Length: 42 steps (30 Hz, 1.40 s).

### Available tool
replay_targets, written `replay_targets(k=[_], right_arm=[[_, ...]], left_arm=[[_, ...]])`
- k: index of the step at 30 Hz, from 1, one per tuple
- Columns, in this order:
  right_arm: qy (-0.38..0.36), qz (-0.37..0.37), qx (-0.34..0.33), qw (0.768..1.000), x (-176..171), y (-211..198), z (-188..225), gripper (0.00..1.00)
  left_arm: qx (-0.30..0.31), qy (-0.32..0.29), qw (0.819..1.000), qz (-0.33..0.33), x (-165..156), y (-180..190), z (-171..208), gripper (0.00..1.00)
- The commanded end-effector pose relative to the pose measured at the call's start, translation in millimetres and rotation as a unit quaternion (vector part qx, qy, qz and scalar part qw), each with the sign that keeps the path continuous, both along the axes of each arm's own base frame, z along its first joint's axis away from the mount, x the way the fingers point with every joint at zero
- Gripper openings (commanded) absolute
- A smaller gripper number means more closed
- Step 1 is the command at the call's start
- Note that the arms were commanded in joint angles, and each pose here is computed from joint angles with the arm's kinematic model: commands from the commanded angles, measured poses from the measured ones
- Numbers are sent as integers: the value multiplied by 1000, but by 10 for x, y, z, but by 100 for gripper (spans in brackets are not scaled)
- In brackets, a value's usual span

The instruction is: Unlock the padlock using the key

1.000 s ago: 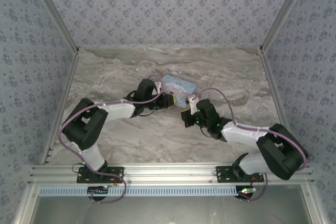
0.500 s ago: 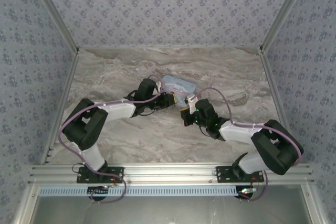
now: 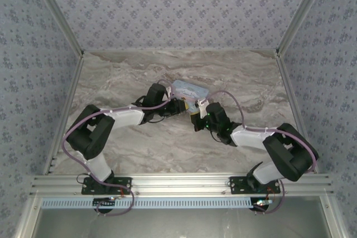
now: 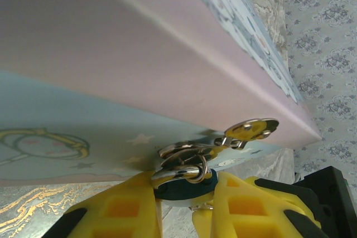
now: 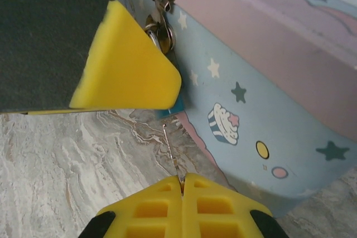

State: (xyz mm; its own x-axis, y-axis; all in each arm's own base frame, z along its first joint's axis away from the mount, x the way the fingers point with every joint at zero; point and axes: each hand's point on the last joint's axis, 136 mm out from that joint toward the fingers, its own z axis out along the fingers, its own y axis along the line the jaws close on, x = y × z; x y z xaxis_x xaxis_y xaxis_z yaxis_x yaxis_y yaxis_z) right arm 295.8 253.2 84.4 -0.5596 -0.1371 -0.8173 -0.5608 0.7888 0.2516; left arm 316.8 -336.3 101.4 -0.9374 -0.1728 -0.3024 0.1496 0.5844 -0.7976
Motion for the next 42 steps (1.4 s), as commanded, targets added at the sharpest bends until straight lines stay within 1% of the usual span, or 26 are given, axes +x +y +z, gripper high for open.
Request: replay_targets(k=[1, 12, 30, 42], right_arm=[[-16, 6, 7, 1000, 96, 64, 102, 0], [-13, 5, 9, 1000, 140, 97, 98, 0], [-35, 10, 42, 998, 287, 165, 331, 0], [-2, 12, 89, 996, 354, 149, 295, 0]], left_arm=[[-34, -40, 999, -7, 77, -113, 349, 20], [-35, -41, 999, -6, 75, -115, 355, 20], [-44, -31, 998, -12, 44, -138, 384, 20], [-46, -30, 998, -14, 38, -145, 368, 20]])
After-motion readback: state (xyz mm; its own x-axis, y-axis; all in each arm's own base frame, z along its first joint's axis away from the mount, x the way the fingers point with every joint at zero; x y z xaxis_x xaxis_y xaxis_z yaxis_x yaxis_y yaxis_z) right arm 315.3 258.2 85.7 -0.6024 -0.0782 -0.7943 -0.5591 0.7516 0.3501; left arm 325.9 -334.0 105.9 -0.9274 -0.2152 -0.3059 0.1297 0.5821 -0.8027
